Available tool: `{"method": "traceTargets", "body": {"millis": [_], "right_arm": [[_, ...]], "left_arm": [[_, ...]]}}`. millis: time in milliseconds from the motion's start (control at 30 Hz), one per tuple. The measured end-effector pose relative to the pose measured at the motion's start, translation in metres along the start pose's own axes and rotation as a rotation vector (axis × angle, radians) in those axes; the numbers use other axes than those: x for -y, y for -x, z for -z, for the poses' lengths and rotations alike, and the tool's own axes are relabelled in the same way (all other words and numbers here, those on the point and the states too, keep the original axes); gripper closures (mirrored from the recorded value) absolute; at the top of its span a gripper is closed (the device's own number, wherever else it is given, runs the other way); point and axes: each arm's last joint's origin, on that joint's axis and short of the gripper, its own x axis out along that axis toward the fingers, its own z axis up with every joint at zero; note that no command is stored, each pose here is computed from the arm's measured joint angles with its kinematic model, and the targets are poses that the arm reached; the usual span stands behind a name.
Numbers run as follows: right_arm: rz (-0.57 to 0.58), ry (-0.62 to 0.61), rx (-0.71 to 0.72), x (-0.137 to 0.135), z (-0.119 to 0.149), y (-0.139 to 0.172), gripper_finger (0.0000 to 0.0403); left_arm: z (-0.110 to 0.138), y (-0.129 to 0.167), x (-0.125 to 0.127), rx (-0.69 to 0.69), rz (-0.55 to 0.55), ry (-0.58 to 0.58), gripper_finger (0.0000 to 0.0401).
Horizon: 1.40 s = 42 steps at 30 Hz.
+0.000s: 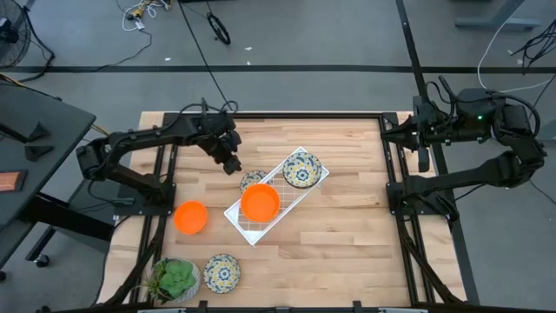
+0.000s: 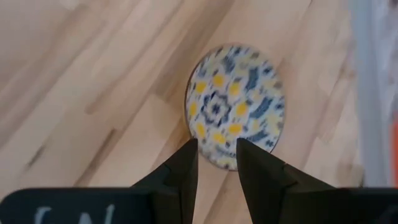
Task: Pick & Place Mini bowls
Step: Stack the yellow patterned bowl on top of the yellow patterned bowl on the shelf
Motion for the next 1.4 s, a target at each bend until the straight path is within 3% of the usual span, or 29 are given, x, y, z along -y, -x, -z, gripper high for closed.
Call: {"method": "traceTargets", "body": {"millis": [400,767,933,1400], "right_arm": [[0.0,0.0,0.0,0.0,0.0,0.0,0.0371],[0.0,0.0,0.0,0.0,0.0,0.0,0.0371],[0.0,0.0,0.0,0.0,0.0,0.0,0.0371],[0.0,0.0,0.0,0.0,0.0,0.0,0.0371]], "left_arm": [[0.006,-0.012,0.001,0.025,-0.047,-0.025,0.0279],[0.004,-0.028,0.001,0.013,-0.075,-0.013,0.0174],[0.004,-0.041,-0.002,-0.023,-0.11,-0.01,0.0144],[0.008,-0.067,0.003,-0.078,-0.124,-0.036,0.0156]]}}
